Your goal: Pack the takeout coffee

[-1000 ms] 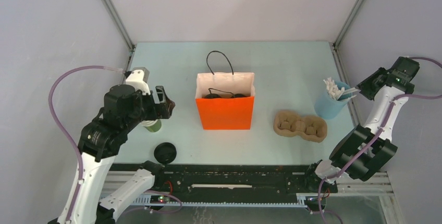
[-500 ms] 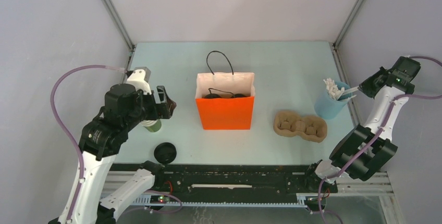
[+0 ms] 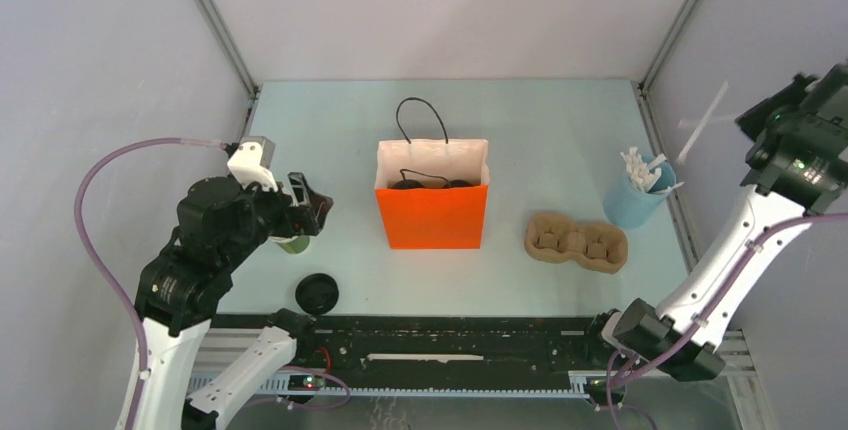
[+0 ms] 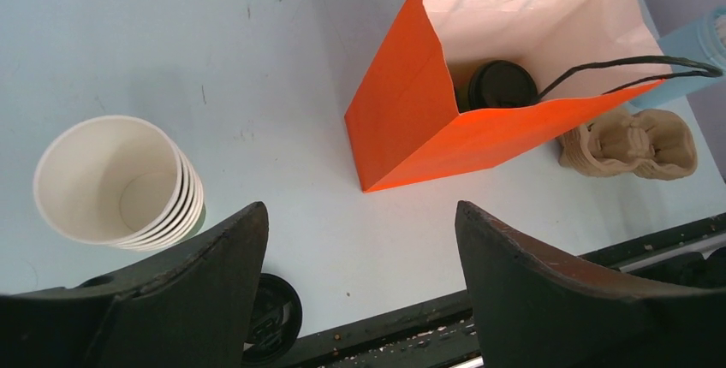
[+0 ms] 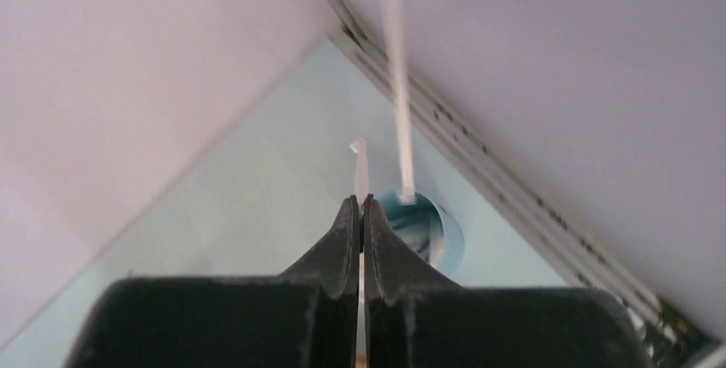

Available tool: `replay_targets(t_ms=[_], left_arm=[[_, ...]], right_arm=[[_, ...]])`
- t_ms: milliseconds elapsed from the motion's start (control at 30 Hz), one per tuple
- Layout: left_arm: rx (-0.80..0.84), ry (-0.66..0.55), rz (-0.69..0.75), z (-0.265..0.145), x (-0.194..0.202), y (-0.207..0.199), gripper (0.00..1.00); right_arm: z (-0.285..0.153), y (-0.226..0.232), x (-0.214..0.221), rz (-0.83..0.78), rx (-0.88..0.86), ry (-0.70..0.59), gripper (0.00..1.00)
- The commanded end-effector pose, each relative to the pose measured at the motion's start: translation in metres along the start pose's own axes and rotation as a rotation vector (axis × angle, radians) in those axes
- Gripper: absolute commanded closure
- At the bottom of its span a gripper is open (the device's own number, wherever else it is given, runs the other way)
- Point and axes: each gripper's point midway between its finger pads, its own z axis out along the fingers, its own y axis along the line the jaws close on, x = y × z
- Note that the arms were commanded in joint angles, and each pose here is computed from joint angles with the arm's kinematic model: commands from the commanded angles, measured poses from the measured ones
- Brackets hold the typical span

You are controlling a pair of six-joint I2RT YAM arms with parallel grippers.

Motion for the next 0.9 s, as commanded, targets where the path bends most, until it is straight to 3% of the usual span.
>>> replay_targets(t_ms=[0, 300, 467, 533, 667, 867], left_arm=[[0.024, -0.026, 0.045, -0.003, -0.003, -0.004, 0.15], [0.07, -0.043, 0.027, -0.01, -0.006, -0.013, 0.16], [0.065, -0.045, 0.019, -0.01, -0.005, -0.012, 0.16], [0.062, -0.044, 0.02, -0.009, -0.006, -0.012, 0.16], [0.05, -0.061, 0.035, -0.012, -0.015, -0.011, 0.15], [0.025, -0.059, 0.048, -0.014, -0.019, -0.007, 0.15]], right_arm=[[-0.075, 0.026, -0.047, -0.076, -0.038, -0.123, 1.0], [-0.114, 0.075, -0.037, -0.112, -0.292, -0.113, 1.0], [-0.142, 0.161, -0.009, -0.176, -0.775, -0.037, 1.0], [-0.153, 0.195, 0.009, -0.16, -0.949, 0.035, 1.0], [-0.158, 0.245, 0.045, -0.164, -1.107, 0.192, 1.0], [-0.183, 0.262, 0.092, -0.257, -1.213, 0.354, 1.0]])
